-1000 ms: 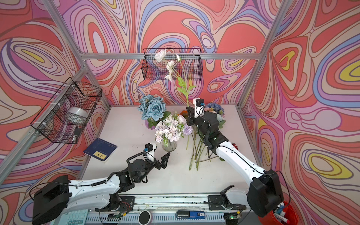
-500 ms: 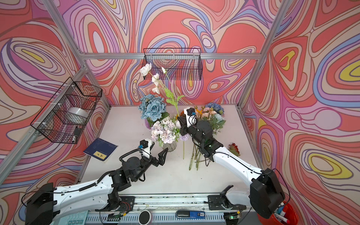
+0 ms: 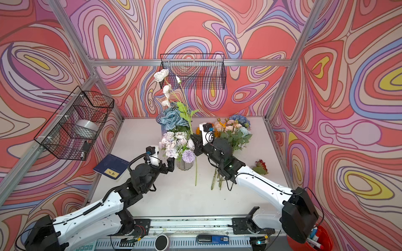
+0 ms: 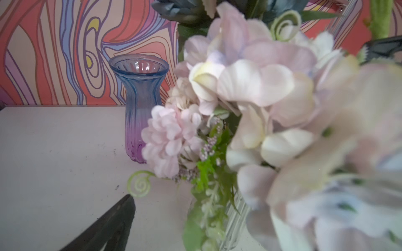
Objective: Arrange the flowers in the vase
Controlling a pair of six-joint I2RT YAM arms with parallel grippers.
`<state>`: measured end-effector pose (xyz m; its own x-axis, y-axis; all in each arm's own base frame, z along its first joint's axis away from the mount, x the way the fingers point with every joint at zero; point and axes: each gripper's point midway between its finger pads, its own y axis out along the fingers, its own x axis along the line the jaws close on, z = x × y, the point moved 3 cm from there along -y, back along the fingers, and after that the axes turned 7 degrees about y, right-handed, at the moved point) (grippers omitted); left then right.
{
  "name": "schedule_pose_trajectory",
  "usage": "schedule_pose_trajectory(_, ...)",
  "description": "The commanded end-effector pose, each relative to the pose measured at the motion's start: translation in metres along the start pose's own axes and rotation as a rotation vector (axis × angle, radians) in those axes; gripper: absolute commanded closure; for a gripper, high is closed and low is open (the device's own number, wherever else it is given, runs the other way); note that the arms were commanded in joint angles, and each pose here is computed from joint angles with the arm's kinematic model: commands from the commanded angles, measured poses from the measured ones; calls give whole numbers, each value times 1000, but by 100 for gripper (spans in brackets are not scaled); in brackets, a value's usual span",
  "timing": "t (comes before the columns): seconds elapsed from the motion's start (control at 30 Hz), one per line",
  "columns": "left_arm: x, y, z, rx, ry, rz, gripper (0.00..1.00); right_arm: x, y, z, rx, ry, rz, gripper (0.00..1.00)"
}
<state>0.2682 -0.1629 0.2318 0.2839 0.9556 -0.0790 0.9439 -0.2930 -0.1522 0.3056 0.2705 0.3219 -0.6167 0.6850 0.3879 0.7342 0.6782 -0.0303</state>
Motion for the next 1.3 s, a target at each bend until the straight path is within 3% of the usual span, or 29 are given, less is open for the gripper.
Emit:
schedule_pose_trajectory(0.0,5,12,-14,-36,6,-5,0,11,8,3,0,48,-28,100)
schedule_pose_trajectory(0.17,25,26,-13,-20,1,-55,0,17,7,2,-1,38,-27,100)
schedule_pose_trajectory(0.37,43,27,-24,-16,-39,-109,0,6,-17,-14,-21,-21,90,100)
schedule_pose_trajectory(0.67,22,-4,36,167,-164,72,0,-26,-40,-24,-32,-113,293,100)
schedule_pose_trajectory(0.87,-16,-17,40,75,-39,125,0,-42,-47,-28,-63,-98,320,100)
schedule_pose_trajectory(1.03,-33,0,34,-4,-79,143,0,-43,-44,-28,-71,-95,302,100)
schedule_pose_trajectory(1.27,-50,20,-5,-192,-122,162,0,-45,-40,-23,-70,-86,296,100)
